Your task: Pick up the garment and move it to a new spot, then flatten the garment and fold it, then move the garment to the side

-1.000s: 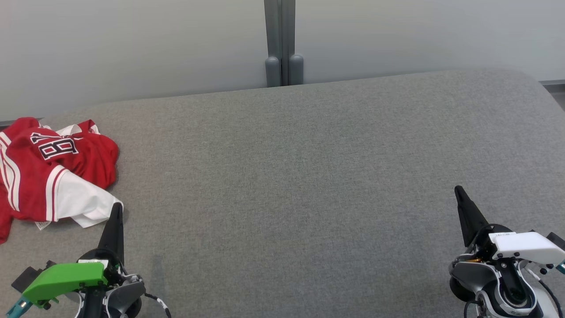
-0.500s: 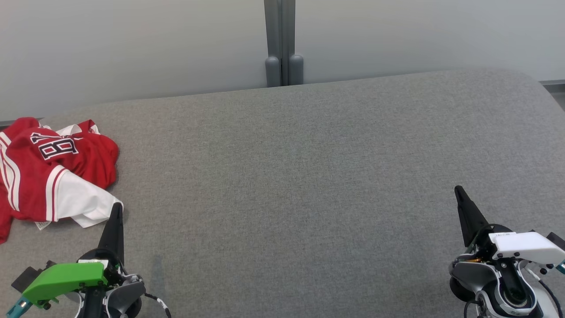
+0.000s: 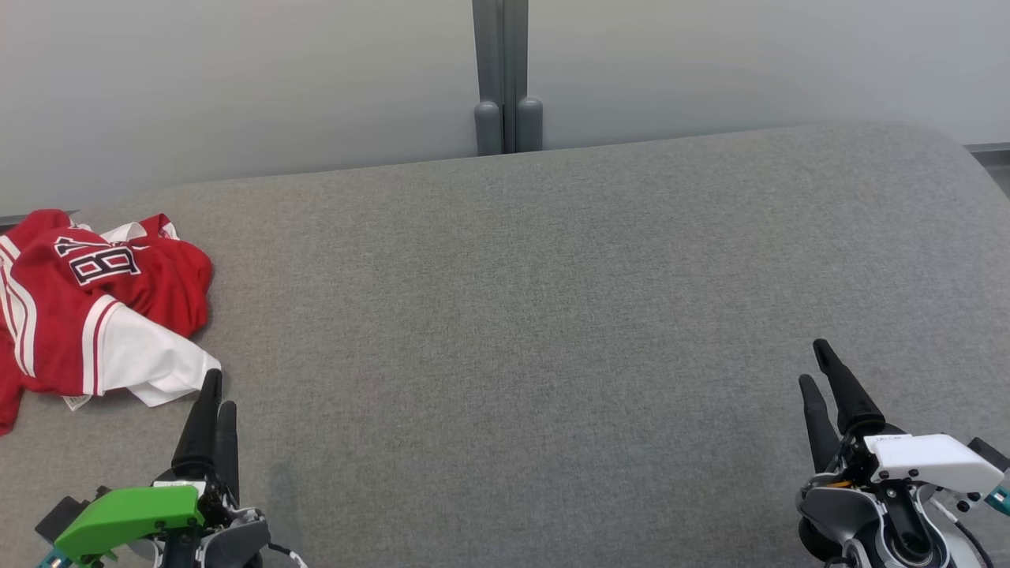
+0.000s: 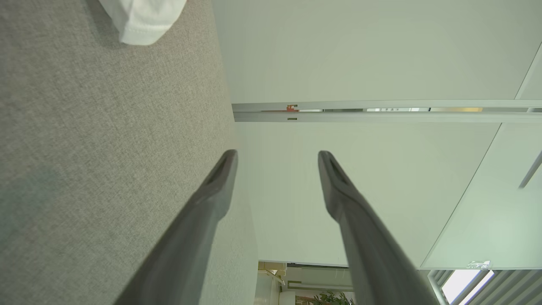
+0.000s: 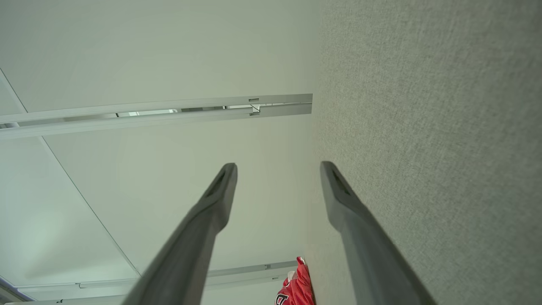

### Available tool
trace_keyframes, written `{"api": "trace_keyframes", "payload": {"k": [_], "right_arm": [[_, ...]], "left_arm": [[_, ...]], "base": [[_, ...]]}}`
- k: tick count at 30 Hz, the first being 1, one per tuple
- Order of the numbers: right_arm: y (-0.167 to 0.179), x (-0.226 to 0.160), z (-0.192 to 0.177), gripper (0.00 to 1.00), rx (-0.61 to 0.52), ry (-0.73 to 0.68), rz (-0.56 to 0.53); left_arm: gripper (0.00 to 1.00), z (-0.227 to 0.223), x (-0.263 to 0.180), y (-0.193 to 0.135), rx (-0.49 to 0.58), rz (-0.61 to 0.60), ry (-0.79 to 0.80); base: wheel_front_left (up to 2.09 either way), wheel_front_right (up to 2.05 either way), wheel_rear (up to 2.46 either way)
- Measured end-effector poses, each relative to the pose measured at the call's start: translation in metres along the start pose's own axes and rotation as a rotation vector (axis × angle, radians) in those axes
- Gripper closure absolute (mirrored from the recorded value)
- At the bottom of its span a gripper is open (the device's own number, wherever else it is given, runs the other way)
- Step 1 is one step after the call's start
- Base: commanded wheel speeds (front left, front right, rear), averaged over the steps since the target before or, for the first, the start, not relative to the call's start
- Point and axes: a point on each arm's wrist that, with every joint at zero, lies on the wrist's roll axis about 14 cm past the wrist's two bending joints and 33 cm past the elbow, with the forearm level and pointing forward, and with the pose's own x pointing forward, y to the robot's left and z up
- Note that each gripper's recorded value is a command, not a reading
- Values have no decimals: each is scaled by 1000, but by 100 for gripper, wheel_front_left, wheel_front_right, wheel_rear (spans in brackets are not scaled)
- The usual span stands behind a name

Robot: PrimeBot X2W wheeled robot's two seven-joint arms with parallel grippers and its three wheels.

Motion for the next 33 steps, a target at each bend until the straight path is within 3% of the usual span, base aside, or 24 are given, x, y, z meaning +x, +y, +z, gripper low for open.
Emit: {"api": "trace_keyframes", "payload": {"k": [6, 10, 25, 33], "right_arm": [[0, 0, -5, 0, -39, -1, -1], [3, 1, -5, 0, -124, -3, 5], [19, 3, -16, 0, -604, 20, 58], [21, 3, -20, 0, -771, 20, 73]], "left_arm": [[0, -1, -1, -1, 14, -4, -14], [0, -3, -1, -1, 75, 3, -13], [0, -8, -2, 4, 467, 37, 24], [0, -7, -2, 1, 659, 28, 23]], "base": [[0, 0, 0], [0, 0, 0], [0, 0, 0], [0, 0, 0]]}}
